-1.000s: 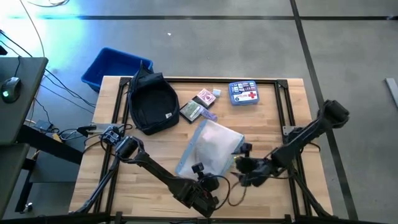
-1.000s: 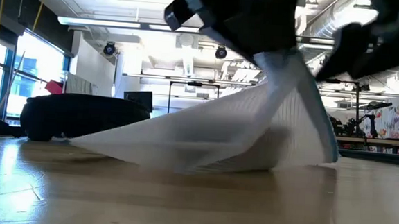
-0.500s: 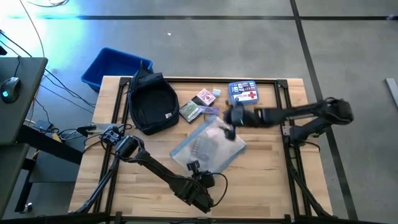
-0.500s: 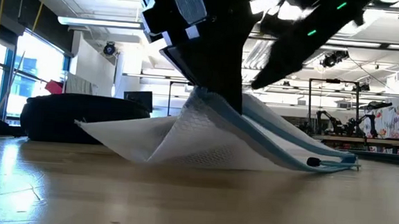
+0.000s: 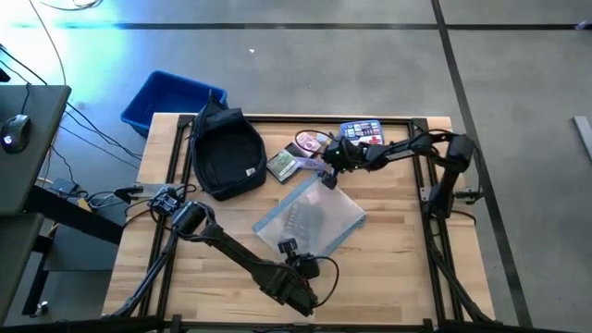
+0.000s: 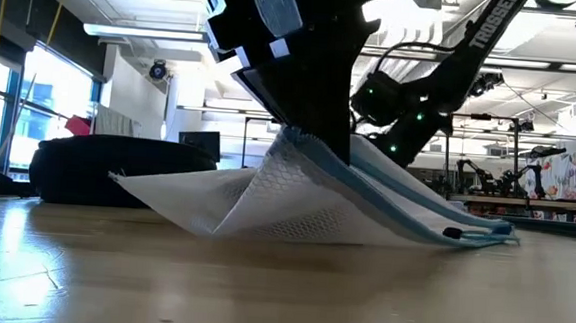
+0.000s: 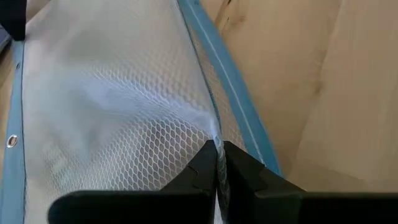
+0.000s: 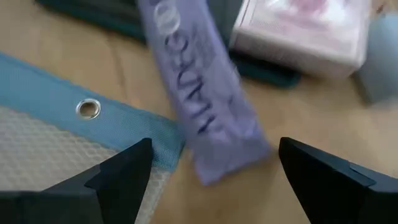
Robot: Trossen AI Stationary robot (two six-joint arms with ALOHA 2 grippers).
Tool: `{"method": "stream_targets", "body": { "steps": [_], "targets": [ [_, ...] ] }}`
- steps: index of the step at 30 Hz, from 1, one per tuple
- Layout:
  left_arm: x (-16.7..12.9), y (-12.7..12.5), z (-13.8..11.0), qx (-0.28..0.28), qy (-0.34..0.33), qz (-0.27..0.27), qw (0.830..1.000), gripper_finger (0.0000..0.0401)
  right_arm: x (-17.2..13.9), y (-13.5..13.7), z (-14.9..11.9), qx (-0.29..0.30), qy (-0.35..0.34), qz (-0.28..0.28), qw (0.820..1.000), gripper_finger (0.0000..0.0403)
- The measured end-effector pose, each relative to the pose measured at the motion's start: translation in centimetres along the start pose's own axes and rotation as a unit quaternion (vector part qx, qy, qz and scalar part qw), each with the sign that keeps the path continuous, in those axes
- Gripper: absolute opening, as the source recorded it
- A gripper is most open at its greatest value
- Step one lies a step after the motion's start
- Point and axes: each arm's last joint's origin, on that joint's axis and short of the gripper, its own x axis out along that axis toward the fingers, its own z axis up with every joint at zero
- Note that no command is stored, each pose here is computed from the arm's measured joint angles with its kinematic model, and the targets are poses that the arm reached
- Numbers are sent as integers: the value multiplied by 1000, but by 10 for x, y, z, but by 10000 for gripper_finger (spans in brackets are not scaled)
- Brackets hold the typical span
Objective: Unpack backpack
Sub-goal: Put the blue chocolate bar into the transparent zipper bag
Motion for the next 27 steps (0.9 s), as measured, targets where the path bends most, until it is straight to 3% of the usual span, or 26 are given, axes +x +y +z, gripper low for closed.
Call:
{"method": "stream_targets", "body": {
  "steps": [9, 13, 17, 20, 27],
  "targets": [
    [0, 1, 1, -1, -4, 4, 1000, 0, 10, -1, 2, 11, -35, 13, 999, 250],
    [0, 1, 1, 0, -6, 7, 1000, 0, 10, 0, -1, 11, -16, 1, 1000, 174],
    [1, 1, 1, -1, -8, 9, 1000, 0, 6, 7, -4, 0, 10, -5, 1000, 71],
    [0, 0, 0, -8, -10, 7, 1000, 0, -9, 17, -3, -24, 28, -8, 999, 15],
    [-1, 0, 1, -39, -22, 17, 999, 0, -89, 70, -7, -93, 78, -33, 992, 7]
  ]
}}
